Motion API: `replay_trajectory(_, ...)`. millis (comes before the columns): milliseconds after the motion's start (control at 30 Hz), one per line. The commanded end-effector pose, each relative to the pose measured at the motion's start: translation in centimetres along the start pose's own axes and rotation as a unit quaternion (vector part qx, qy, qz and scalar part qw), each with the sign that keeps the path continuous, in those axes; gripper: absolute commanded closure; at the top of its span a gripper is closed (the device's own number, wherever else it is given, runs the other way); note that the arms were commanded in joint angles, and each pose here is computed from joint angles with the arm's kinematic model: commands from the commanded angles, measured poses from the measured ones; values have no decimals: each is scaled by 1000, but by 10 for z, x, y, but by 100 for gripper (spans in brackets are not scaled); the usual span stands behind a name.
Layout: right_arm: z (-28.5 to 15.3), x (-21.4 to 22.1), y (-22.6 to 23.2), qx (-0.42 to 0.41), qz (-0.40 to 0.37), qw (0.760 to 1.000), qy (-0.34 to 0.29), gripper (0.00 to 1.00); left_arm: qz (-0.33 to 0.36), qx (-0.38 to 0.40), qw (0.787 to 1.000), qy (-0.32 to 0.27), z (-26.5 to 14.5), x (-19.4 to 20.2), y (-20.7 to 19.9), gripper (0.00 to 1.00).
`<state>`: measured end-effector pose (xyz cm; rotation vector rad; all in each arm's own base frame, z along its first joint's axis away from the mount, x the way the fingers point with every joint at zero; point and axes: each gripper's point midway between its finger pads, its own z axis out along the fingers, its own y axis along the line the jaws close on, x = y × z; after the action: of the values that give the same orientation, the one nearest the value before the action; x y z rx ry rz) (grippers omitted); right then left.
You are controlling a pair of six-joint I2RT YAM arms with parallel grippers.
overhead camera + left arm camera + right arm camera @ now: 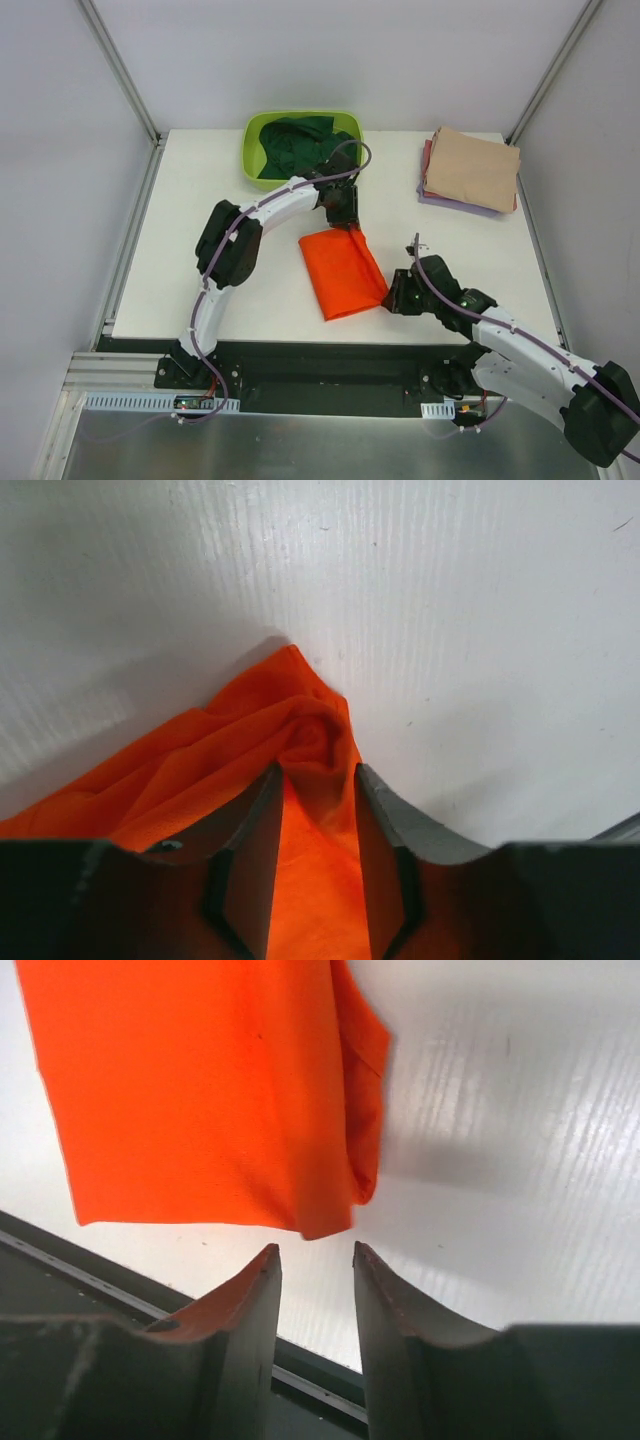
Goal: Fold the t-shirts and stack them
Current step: Fold the long partially folded tshirt into a neat square, then smooth out wrinkles on the folded tshirt
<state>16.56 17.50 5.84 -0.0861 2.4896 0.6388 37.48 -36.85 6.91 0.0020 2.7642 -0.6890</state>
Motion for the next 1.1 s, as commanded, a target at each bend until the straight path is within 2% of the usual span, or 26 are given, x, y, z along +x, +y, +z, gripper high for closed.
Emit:
replay_trajectory(0, -2, 0, -18, 49, 22, 999, -2, 49, 21, 31, 999, -37, -17, -23, -24, 52)
replay_trajectory(67, -9, -11, -21, 67, 18, 997, -19, 31, 28, 44, 998, -43, -26, -27, -32, 38)
replay_trajectory(100, -13, -14, -26, 83, 14, 996, -22, 21, 33, 60, 997, -40, -34, -27, -39, 25)
replay_trajectory(133, -18, -19, -29, 96, 10, 995, -30, 15, 44, 90, 995, -28, -45, -22, -51, 1)
replay_trajectory(233, -27, -29, -28, 102, -15, 994, -39, 5, 69, 136, 988, -16, -75, -12, -68, 1)
replay_trajectory(367, -36, -45, 0, 42, -45, 997, -50, 2, 84, 120, 988, -41, -103, -5, -56, 1)
replay_trajectory(433, -38, -53, 29, -28, -62, 996, -53, 0, 85, 109, 990, -40, -105, 2, -44, 1)
replay_trajectory(500, -38, -56, 55, -88, -65, 993, -47, 4, 91, 100, 990, -23, -96, 13, -30, 1)
replay_trajectory(633, -24, -50, 97, -191, -29, 981, -7, 4, 56, 97, 993, 27, -72, 32, -3, 1)
replay_trajectory(700, -9, -48, 96, -182, -11, 983, 10, 4, 42, 89, 994, 35, -57, 35, 11, 1)
replay_trajectory(833, 28, -38, 62, -101, -3, 994, 36, 4, -16, 93, 994, 53, -35, 39, 36, 1)
replay_trajectory(1067, 62, -57, 16, -7, 0, 999, 52, 4, -72, 70, 994, 47, -40, 60, 65, 1)
